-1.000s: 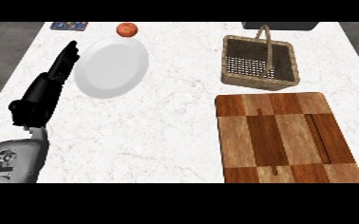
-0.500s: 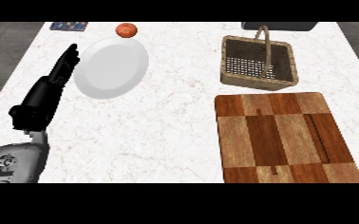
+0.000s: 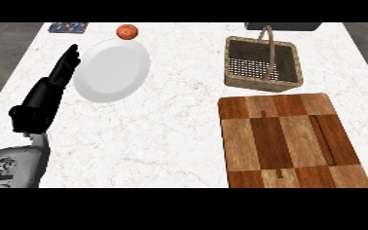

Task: Pick the bell pepper from the cutting board and place it in the basket

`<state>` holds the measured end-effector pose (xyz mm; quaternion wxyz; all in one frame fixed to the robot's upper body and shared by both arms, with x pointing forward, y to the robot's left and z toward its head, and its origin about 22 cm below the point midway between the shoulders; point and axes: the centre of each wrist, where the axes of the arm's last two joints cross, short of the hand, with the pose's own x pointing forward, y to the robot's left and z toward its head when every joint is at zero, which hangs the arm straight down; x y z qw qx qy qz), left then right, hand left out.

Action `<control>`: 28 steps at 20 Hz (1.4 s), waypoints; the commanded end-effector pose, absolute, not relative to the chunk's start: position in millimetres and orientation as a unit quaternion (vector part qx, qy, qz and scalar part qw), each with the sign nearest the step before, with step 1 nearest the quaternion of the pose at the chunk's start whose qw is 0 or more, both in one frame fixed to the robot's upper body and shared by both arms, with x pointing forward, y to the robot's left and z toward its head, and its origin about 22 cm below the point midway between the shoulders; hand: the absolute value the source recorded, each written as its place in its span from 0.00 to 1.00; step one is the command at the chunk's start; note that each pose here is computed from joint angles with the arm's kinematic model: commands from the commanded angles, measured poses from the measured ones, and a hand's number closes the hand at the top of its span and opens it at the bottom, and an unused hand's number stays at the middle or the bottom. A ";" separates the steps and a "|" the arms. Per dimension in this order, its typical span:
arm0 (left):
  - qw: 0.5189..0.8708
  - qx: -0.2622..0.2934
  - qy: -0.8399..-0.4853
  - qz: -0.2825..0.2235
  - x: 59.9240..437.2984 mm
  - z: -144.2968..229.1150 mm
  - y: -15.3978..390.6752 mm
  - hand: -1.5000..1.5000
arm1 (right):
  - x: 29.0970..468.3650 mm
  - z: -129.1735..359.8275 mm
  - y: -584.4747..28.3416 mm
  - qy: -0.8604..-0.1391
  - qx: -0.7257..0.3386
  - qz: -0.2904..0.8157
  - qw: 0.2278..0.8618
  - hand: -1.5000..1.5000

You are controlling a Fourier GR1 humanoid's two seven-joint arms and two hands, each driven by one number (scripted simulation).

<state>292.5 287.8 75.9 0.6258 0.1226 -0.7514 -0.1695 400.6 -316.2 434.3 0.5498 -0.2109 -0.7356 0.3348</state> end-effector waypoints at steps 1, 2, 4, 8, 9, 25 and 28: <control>0.623 0.127 -0.753 -0.169 298.6 66.7 283.8 0.50 | 405.9 446.9 -284.3 -0.705 -0.205 0.377 0.565 1.00; 0.630 0.128 -0.747 -0.167 293.8 70.5 292.4 0.50 | 408.8 443.9 -267.8 -0.692 -0.211 0.387 0.572 1.00; 0.628 0.119 -0.752 -0.158 295.1 65.8 283.1 0.50 | 410.9 434.7 -283.1 -0.682 -0.199 0.384 0.589 1.00; 0.633 0.120 -0.746 -0.167 299.6 79.2 287.3 0.50 | 421.0 414.4 -271.8 -0.640 -0.230 0.420 0.601 1.00; 0.624 0.123 -0.753 -0.167 290.7 79.9 292.4 0.50 | 422.9 413.4 -254.5 -0.621 -0.251 0.441 0.598 1.00; 0.617 0.129 -0.759 -0.160 296.9 84.1 297.5 0.50 | 425.0 404.3 -268.5 -0.564 -0.254 0.523 0.586 0.00; 0.624 0.125 -0.752 -0.168 288.2 72.0 293.9 0.50 | 421.8 413.5 -280.1 -0.596 -0.229 0.490 0.594 0.00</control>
